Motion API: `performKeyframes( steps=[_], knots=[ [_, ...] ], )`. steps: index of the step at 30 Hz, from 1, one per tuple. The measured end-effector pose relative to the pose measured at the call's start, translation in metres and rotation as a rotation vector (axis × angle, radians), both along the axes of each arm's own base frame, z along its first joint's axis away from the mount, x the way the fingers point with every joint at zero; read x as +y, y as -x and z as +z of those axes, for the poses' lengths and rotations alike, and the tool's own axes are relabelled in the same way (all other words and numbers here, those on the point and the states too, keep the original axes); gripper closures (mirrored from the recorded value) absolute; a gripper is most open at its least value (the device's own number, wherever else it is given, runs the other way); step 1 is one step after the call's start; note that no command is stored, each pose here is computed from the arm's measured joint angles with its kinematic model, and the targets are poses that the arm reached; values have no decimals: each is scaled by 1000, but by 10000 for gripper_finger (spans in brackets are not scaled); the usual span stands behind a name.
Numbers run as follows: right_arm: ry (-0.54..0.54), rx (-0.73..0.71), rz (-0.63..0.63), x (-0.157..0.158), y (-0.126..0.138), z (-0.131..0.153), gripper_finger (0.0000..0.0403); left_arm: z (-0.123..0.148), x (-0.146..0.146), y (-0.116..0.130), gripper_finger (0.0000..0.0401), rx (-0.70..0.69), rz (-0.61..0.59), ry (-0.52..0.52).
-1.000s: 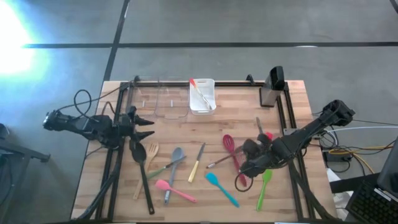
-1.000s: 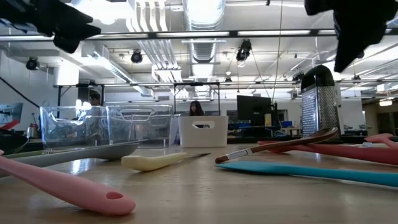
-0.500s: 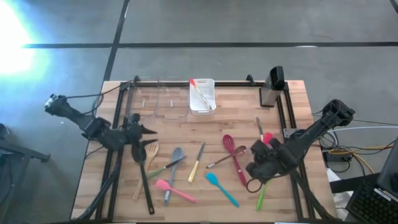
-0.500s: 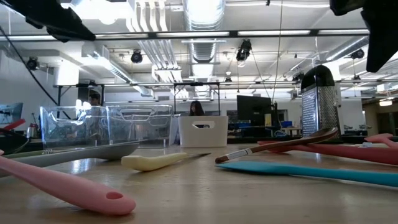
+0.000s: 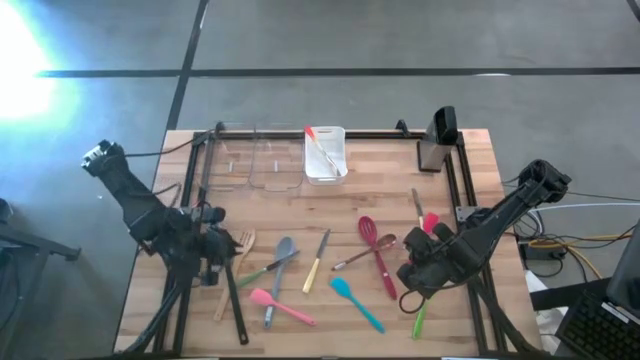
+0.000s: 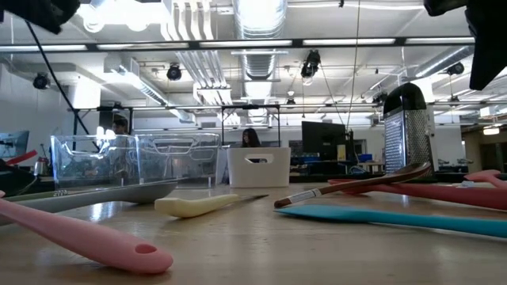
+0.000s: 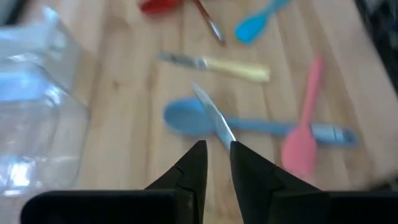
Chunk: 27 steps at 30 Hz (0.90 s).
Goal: Pick & Place Kitchen Items
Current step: Put the green spatula into the right transparent bin
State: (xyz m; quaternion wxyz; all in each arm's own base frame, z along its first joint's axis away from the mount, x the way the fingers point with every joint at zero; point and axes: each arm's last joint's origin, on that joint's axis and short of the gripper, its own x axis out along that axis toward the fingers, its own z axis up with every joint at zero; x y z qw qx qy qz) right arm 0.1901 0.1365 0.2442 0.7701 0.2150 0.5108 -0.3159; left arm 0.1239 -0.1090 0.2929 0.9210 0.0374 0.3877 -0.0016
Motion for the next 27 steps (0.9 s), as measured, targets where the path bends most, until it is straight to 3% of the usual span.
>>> performKeyframes(
  steps=[8, 15, 22, 27],
  knots=[
    [116, -66, 36, -3, -2, 2, 394, -11, -26, -10, 330, 231, -245, -4],
    [166, -98, 40, -4, -3, 3, 394, -19, -32, -15, 330, 269, -216, -10],
    [208, -126, 62, -8, -9, 3, 394, -17, -29, -15, 330, 224, -165, -28],
    [129, -211, 73, 0, -18, 7, 394, -15, -27, -15, 330, 197, -145, -47]
  ],
)
